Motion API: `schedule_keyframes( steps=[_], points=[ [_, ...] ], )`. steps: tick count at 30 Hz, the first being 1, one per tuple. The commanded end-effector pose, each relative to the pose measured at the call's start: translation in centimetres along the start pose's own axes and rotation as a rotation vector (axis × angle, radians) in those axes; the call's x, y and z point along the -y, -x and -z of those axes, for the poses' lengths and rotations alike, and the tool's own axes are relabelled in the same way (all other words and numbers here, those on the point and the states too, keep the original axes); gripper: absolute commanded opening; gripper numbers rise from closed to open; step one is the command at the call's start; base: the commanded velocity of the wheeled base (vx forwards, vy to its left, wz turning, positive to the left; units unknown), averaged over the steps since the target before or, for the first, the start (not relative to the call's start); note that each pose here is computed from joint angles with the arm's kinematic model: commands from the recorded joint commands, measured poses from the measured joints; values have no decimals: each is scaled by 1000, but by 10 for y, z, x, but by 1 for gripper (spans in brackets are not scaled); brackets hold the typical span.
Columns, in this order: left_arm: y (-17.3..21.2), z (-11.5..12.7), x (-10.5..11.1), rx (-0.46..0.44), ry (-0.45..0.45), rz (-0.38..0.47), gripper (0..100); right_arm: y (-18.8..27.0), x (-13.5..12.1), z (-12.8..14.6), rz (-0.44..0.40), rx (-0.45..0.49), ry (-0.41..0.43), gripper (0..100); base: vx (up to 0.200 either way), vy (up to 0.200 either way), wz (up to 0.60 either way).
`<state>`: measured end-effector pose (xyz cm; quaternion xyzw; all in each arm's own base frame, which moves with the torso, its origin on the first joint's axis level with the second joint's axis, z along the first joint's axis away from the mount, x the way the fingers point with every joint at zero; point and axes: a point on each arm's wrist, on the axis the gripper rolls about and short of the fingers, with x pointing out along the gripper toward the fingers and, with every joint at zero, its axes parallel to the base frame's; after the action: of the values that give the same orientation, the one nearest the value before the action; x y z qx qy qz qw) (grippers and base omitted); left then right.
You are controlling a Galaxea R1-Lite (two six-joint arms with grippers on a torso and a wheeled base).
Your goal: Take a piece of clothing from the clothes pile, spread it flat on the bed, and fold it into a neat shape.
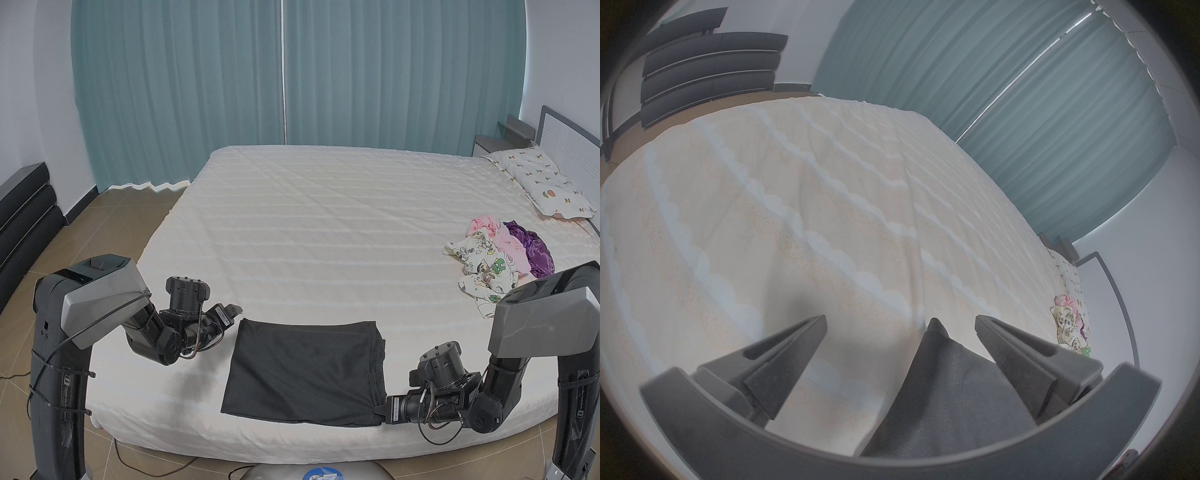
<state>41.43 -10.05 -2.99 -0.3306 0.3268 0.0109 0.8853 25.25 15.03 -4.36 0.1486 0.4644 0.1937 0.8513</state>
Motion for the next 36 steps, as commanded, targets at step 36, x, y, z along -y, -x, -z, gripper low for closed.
schedule_keyframes(
  steps=[36],
  points=[
    [349,7,1,416,-103,277,100,275,0,44,87,792,61,100,0,0,0]
  ],
)
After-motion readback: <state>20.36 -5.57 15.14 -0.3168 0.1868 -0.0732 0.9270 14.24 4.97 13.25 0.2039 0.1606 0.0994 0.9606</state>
